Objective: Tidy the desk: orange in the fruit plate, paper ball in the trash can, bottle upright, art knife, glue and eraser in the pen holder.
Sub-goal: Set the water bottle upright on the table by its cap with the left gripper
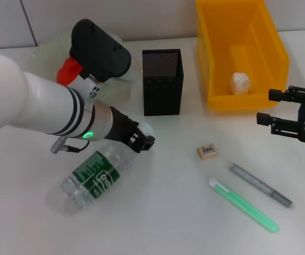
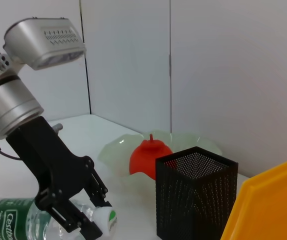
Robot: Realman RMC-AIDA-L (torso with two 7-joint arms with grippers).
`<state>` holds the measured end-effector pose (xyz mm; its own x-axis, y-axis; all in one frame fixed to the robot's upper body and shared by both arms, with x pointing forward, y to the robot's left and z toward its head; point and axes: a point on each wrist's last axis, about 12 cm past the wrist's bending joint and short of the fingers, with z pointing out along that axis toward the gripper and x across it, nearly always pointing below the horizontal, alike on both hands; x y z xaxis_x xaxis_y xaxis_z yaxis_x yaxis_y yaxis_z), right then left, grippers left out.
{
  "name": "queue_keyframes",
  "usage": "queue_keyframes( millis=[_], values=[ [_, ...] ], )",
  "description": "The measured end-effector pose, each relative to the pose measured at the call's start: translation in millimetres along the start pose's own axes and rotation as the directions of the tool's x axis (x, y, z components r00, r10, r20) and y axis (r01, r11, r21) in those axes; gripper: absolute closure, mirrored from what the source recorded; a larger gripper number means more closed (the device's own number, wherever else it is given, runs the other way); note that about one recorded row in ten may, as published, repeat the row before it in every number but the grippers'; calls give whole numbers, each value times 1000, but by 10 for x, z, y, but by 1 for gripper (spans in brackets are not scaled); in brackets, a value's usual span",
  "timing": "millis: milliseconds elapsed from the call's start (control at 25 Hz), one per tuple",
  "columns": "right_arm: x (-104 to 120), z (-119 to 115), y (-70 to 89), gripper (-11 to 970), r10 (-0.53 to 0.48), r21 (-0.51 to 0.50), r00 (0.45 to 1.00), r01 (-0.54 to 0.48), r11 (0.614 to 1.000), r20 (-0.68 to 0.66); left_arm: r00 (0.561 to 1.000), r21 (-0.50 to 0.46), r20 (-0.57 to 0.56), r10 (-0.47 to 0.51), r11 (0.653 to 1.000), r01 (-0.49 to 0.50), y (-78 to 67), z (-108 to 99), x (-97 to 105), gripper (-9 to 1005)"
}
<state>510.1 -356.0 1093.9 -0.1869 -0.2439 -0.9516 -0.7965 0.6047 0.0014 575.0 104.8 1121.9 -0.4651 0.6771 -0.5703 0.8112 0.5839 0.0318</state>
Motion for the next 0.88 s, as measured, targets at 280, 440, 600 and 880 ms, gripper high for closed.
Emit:
queue_keyframes(
  millis=[280, 440, 600, 880],
  values=[
    [6, -22, -5, 291, 8, 13, 1000, -8, 1000, 9, 1000, -3, 25, 2, 1000, -1, -10, -52, -20, 555],
    [3, -24, -8, 291, 8, 16, 1000, -8, 1000, 12, 999, -5, 49, 3, 1000, -3, -24, -104, -34, 555],
    [1, -28, -19, 291, 8, 24, 1000, -9, 1000, 14, 996, -17, 90, 3, 1000, -2, -43, -193, -28, 555],
    [-13, -71, -39, 291, 17, 48, 999, -19, 999, 39, 994, -55, 112, 11, 998, -4, -49, -285, 40, 556]
  ],
)
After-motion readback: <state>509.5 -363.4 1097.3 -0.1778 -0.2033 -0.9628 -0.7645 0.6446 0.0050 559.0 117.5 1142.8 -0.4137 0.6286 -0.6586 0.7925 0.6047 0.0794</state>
